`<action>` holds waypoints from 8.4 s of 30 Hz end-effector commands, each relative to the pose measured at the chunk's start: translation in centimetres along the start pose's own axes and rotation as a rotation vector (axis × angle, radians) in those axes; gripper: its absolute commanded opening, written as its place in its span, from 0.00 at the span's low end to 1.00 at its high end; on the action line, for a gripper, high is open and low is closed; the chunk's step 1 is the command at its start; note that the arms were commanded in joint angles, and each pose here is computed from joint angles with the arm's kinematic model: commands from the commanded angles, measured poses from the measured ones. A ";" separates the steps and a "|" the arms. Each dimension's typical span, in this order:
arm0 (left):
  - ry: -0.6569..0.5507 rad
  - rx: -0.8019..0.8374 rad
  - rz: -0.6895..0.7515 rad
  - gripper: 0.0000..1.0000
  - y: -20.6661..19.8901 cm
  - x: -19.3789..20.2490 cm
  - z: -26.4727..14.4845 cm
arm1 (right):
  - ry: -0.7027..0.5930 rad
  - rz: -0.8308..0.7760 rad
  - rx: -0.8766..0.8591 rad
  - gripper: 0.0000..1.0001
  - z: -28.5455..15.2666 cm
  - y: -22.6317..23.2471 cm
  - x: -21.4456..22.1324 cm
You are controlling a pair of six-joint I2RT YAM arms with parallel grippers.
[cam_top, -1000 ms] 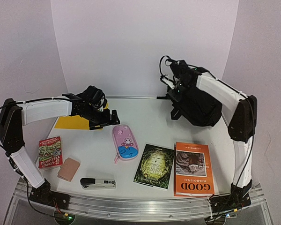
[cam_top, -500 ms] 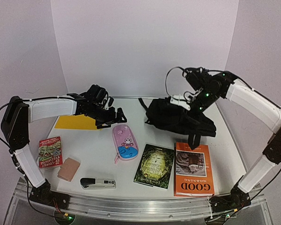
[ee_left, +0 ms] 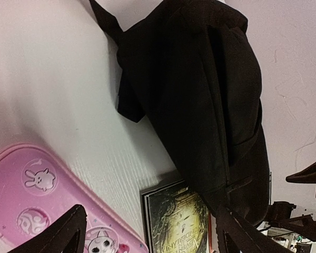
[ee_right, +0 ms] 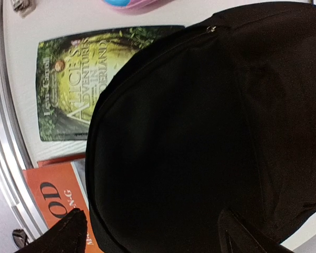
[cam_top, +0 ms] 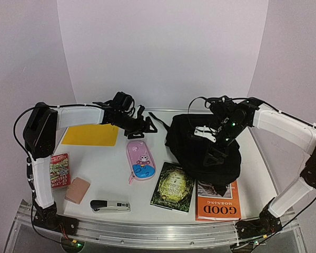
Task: Pack the student bag
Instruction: Place the student bag at the center of the board, then unzip the student bag at the center of the board.
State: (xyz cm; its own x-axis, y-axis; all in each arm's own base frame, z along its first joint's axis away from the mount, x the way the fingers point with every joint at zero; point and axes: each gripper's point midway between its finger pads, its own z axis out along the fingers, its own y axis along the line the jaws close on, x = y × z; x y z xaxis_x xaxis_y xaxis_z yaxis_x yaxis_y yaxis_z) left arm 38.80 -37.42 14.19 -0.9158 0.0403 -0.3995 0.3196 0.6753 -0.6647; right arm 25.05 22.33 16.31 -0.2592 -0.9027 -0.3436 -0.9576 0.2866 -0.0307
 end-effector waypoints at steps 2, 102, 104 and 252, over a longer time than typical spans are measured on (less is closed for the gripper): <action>-0.001 0.157 0.051 0.76 -3.2 -1.5 0.8 | -0.217 0.217 0.095 0.83 -1.9 -3.9 -6.4; 0.052 0.337 0.001 0.69 -7.4 -0.5 7.9 | -0.272 0.692 -0.365 0.00 5.3 -5.9 -11.0; 0.050 0.339 -0.003 0.67 -7.5 -0.8 8.3 | -0.273 0.693 -0.369 0.00 5.1 -5.7 -11.0; -0.208 0.082 1.418 0.89 -12.6 5.7 1.9 | -0.245 0.646 -0.482 0.00 0.9 -2.4 -6.3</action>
State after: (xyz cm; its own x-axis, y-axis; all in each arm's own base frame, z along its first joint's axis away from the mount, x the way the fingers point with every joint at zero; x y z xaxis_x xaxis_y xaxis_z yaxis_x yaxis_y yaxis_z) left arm 29.50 -44.63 17.74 -0.0380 0.5125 -0.8579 0.9740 0.2108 0.0828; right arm 29.68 26.86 16.99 -0.8071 -0.4913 -0.3274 -0.5795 0.5537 0.5980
